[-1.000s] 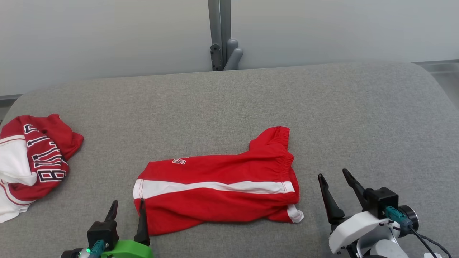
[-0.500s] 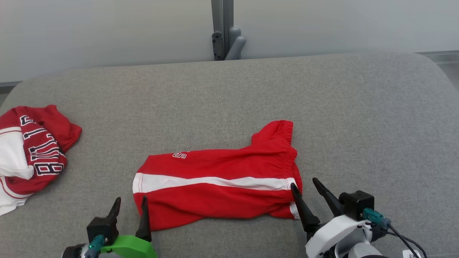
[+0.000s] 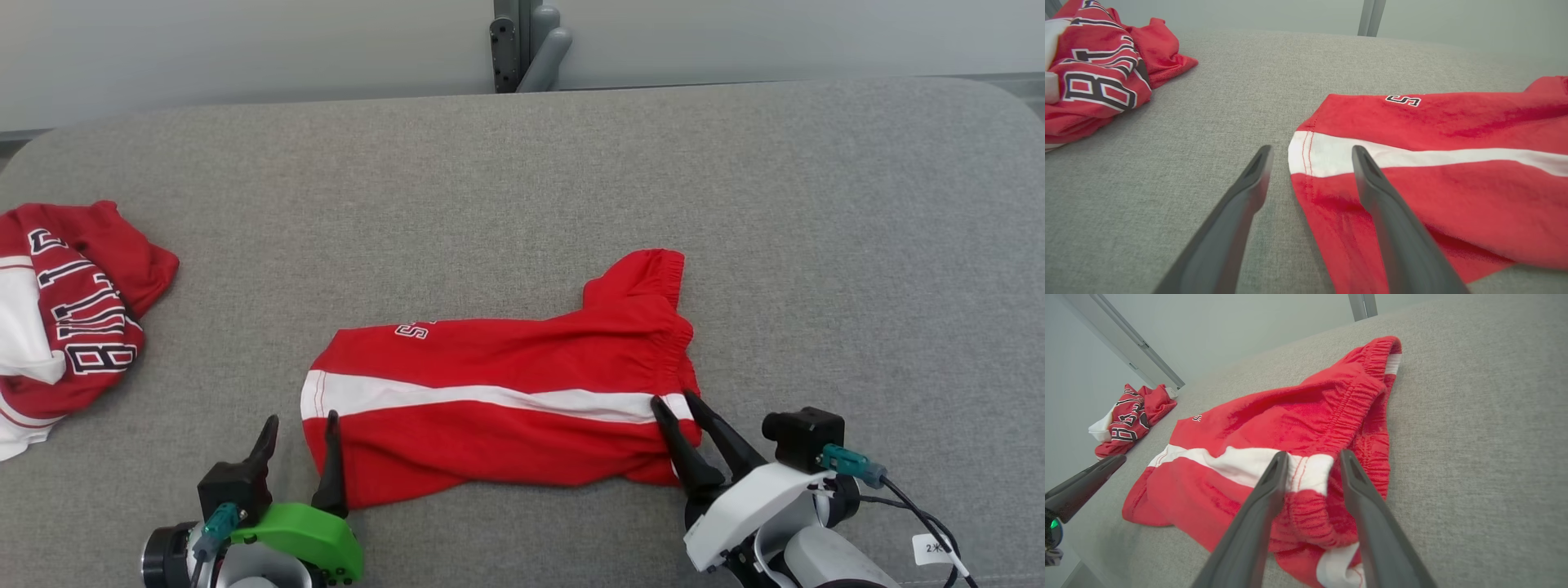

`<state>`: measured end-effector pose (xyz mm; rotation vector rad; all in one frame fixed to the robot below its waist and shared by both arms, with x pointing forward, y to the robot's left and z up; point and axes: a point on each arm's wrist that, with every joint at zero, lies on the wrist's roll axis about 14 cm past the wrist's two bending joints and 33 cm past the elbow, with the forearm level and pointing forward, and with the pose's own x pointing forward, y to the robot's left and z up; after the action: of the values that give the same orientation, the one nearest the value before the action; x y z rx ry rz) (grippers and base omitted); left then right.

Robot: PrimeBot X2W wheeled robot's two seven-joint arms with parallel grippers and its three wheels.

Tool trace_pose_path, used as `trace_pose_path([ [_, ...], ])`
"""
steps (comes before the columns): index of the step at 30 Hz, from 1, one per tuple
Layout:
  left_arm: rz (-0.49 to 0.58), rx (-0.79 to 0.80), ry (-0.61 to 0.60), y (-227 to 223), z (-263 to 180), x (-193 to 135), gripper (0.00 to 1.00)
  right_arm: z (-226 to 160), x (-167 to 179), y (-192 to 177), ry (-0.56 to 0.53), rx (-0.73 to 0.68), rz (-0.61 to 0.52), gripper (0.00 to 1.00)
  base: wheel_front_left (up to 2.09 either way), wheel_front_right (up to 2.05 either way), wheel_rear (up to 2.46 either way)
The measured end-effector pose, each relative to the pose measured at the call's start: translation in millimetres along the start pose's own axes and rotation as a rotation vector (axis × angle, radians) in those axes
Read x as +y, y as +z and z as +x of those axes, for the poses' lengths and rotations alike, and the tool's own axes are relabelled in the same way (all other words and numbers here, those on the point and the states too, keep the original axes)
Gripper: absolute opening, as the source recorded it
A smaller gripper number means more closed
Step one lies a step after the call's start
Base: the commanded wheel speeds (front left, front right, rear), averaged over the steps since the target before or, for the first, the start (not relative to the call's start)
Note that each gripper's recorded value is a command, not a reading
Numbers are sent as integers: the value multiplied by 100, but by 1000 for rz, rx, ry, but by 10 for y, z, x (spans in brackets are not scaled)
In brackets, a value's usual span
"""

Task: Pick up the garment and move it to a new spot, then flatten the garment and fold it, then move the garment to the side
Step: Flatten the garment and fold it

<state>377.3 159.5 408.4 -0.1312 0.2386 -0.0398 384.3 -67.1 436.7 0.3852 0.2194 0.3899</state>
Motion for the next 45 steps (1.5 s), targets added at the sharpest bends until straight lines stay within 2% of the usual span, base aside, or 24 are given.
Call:
trace_pose_path([
  [1, 0, -2, 3, 11, 20, 10, 100, 14, 4, -2, 5, 3, 3, 25, 0, 0, 0],
  [3, -2, -2, 9, 17, 57, 30, 100, 35, 14, -13, 14, 9, 11, 0, 0, 0, 0],
  [10, -16, 26, 13, -43, 185, 52, 100, 68, 7, 18, 31, 7, 16, 0, 0, 0, 0],
  [17, -52, 81, 15, -182, 308, 89, 100, 9, -224, 109, -22, -14, -5, 0, 0, 0, 0],
  [27, -98, 159, -7, -385, 433, 25, 100, -22, -279, 71, -37, -4, -12, 0, 0, 0, 0],
  [28, -92, 171, -14, -411, 460, 6, 64, -17, -287, 76, -39, -6, -13, 0, 0, 0, 0],
  [29, -88, 179, -20, -428, 469, -2, 39, -15, -292, 78, -41, -6, -14, 0, 0, 0, 0],
  [30, -79, 189, -28, -455, 470, -23, 0, -16, -298, 77, -42, -6, -14, 0, 0, 0, 0],
  [39, -54, 214, -65, -485, 454, -108, 0, -5, -311, 152, -51, -29, -18, 0, 0, 0, 0],
  [45, -67, 71, -103, -20, 520, -212, 0, 19, -297, 447, -56, -118, -26, 0, 0, 0, 0],
])
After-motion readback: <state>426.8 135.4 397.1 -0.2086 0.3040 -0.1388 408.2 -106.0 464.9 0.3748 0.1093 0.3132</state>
